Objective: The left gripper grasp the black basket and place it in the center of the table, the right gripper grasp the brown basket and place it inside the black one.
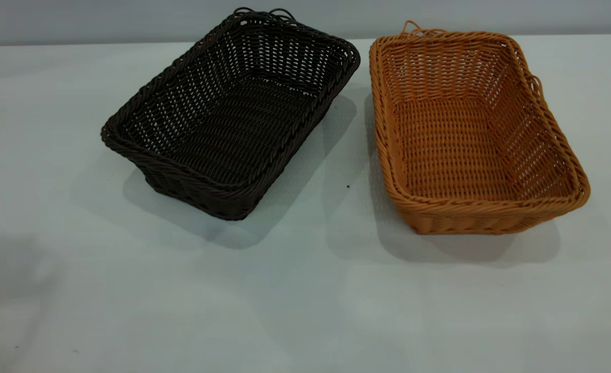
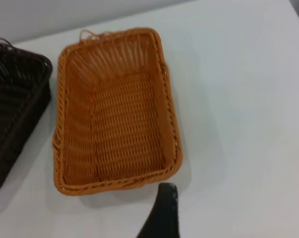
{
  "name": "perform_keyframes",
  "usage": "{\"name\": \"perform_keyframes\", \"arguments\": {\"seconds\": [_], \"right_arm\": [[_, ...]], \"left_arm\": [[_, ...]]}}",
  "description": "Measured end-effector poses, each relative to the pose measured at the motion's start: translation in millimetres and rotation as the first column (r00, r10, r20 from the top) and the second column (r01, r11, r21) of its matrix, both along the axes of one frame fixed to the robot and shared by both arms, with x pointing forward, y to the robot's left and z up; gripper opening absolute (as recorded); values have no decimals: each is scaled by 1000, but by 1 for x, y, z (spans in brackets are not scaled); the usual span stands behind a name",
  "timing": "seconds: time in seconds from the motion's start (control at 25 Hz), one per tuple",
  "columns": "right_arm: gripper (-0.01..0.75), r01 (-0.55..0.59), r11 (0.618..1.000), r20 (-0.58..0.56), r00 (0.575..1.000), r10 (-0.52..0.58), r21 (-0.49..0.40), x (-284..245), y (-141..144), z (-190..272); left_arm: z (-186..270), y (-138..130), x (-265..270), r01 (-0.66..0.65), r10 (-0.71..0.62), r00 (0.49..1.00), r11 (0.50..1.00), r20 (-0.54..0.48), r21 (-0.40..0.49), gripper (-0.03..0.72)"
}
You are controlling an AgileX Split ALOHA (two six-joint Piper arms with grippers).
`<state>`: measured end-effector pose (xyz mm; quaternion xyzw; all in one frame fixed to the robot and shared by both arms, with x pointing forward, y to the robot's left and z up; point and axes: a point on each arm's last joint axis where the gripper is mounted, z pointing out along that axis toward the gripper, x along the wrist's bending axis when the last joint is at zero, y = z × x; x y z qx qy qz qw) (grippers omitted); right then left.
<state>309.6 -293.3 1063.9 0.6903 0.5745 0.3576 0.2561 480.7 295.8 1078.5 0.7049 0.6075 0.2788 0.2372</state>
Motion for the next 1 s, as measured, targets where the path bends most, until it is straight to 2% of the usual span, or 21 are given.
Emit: {"name": "perform_keyframes", "arguments": {"seconds": [0.24, 0.56, 0.84, 1.0], "right_arm": [[613, 4, 998, -118, 993, 3, 63, 29, 2, -10], [594, 22, 994, -168, 986, -4, 105, 53, 2, -19], [594, 34, 993, -220, 975, -9, 111, 66, 2, -28], [594, 44, 991, -256, 967, -9, 130, 72, 2, -33]], "left_arm": [[-44, -17, 69, 61, -60, 996, 998, -71, 13, 475], [-117, -58, 141, 155, -149, 970, 988, -193, 16, 475], [-175, -90, 180, 219, -207, 940, 975, -270, 18, 475], [-196, -97, 195, 221, -209, 936, 975, -285, 12, 475]]}}
